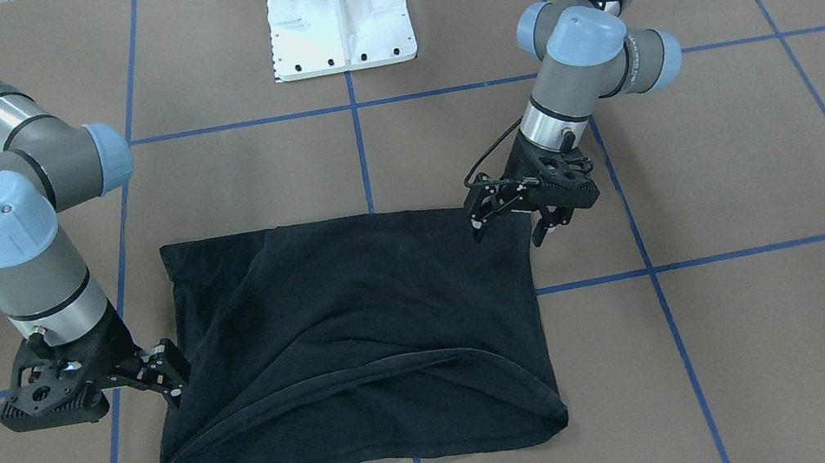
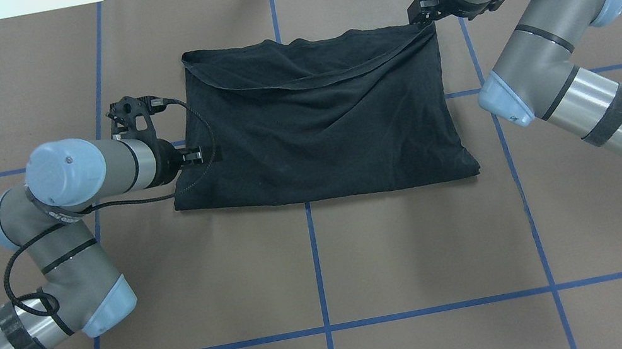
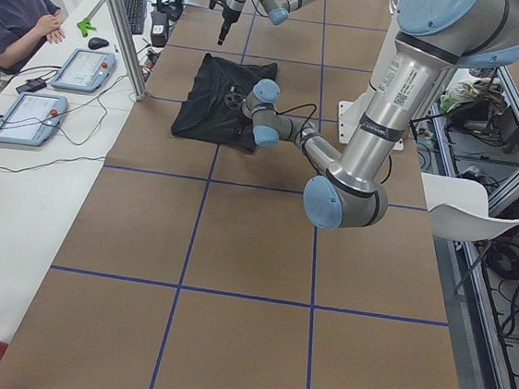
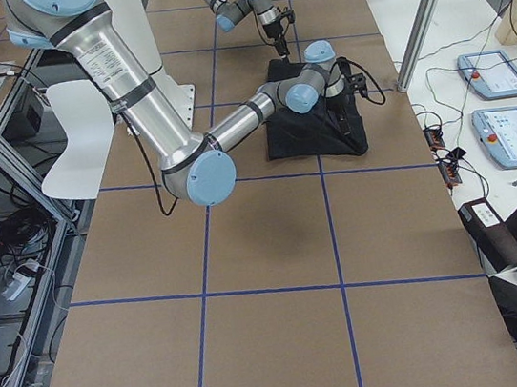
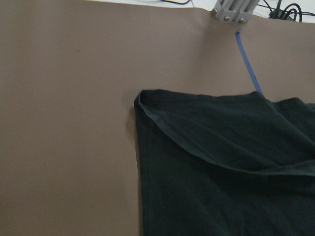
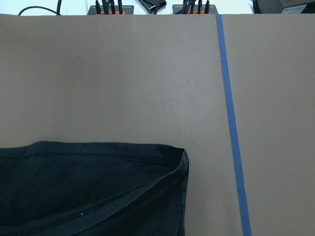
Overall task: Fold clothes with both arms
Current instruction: 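Grasp the side edge of the folded shirt with the left gripper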
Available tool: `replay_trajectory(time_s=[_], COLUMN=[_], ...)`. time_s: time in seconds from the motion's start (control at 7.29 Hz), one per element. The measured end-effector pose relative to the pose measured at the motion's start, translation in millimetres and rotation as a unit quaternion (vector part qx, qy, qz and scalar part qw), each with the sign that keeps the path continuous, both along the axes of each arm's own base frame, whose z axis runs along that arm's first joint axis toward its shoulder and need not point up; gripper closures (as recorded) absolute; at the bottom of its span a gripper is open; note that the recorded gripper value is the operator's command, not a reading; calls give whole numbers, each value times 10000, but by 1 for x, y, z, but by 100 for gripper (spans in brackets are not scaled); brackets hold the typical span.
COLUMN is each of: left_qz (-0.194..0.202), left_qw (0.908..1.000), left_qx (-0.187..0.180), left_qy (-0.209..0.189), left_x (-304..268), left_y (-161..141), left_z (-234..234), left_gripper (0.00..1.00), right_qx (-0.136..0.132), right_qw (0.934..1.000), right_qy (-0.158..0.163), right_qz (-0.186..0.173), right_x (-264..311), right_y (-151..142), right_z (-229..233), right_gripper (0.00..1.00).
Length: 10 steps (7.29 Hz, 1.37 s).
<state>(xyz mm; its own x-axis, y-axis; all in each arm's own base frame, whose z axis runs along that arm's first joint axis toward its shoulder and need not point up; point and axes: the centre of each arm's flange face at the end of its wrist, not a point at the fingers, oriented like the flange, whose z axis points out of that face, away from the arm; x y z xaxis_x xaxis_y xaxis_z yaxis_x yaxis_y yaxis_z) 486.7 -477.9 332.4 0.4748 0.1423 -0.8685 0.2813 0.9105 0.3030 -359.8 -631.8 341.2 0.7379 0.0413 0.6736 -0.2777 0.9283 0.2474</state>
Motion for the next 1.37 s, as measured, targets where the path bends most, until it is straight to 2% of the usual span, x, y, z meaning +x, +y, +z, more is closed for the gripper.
replay_trajectory(time_s=[0.55,0.69,0.82,0.96,1.37], left_qz=[136,158,172,185,330], left_qw=[9996,9995,9994,9994,9991], left_qx=[-19,-4,5,14,17], left_qy=[-255,-279,-285,-277,-276], left_x=[-5,-9,-11,-11,0], left_y=[17,20,22,24,39], left_z=[32,36,38,37,37], left_gripper=[0,5,16,31,32], right_qx=[2,-2,-10,-14,-27], right_qw=[10000,10000,10000,10000,10000], right_qy=[1,-3,-7,-9,0], right_qz=[-5,-4,3,8,12], right_x=[-2,-3,-4,-4,-5], right_y=[2,2,3,3,4], right_z=[0,0,0,0,2], right_gripper=[0,0,0,0,0])
